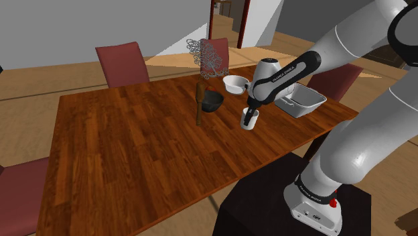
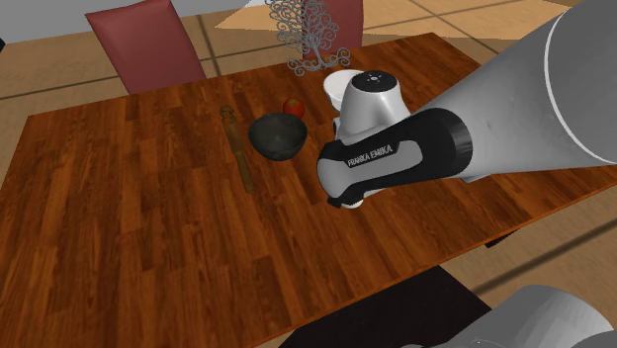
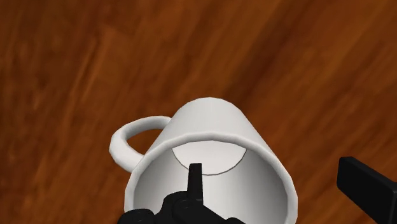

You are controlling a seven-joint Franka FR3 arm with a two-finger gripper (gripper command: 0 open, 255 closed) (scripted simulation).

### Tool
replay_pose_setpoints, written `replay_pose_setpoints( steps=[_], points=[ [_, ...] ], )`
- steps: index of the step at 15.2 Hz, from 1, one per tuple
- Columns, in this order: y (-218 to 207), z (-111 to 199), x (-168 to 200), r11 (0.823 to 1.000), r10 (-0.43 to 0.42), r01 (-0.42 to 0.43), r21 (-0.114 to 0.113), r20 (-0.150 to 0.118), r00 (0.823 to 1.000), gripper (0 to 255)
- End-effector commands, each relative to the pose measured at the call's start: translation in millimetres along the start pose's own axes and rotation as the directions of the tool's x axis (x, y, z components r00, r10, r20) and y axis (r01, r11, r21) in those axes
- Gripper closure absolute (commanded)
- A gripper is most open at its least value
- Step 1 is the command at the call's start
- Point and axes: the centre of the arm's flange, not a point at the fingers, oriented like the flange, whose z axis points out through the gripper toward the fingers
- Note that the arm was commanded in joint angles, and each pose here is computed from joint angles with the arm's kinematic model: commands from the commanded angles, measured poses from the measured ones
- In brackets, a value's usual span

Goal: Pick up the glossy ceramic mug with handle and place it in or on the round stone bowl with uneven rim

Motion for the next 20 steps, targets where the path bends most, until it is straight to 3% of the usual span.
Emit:
replay_pose_setpoints(
  steps=[1, 2, 11, 20],
  points=[
    [0, 0, 0, 1.000, 0.000, 0.000, 0.000, 0.000, 1.000, 0],
    [0, 0, 0, 1.000, 0.000, 0.000, 0.000, 0.000, 1.000, 255],
    [0, 0, 0, 1.000, 0.000, 0.000, 0.000, 0.000, 1.000, 255],
    [2, -47, 2, 1.000, 0.000, 0.000, 0.000, 0.000, 1.000, 255]
  ],
)
